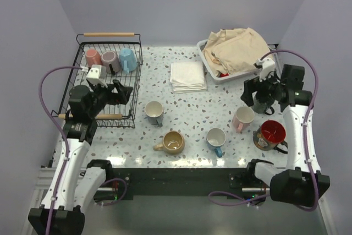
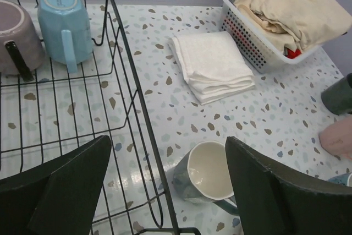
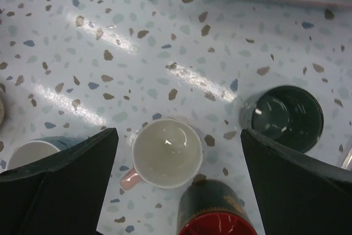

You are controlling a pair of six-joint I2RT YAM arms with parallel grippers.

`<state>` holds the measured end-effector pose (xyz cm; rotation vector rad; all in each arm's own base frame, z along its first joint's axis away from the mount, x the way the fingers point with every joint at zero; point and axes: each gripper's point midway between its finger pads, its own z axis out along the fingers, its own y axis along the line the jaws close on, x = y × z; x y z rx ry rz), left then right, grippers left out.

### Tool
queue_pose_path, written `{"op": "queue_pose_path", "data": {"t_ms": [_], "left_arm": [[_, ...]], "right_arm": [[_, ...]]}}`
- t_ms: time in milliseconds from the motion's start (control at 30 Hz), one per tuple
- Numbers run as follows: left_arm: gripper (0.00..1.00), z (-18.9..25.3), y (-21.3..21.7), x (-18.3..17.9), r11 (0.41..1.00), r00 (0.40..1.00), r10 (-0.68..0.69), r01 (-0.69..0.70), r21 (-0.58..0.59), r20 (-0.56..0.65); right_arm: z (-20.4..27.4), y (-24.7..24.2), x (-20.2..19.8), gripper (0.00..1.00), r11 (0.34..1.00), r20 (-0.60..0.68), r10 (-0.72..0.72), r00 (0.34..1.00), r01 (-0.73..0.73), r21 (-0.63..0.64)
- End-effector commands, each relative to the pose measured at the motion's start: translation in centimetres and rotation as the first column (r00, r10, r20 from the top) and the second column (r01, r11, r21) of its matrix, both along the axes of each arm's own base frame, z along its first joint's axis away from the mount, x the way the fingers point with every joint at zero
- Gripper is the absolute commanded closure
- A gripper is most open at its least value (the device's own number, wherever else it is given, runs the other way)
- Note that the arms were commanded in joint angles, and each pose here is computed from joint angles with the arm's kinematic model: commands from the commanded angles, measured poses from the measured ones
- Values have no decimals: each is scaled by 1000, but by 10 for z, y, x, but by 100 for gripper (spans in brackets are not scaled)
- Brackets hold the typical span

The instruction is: Load the cups into the dish rack

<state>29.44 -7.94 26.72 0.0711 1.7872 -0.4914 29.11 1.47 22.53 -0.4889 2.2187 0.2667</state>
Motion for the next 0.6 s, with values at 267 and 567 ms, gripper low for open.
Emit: {"op": "queue_pose_path", "data": {"t_ms": [267,567], "left_arm": [[9,-1,-25,-25,986,973,-157,163,-21,170],[10,-3,-25,-27,986,971,-166,169,-2,174]], "right_arm": [[-25,-78,-6,5,977,-196,-200,960,180,-112],[-45,-105,37,11,978,-294,-26,955,-37,-206]]}}
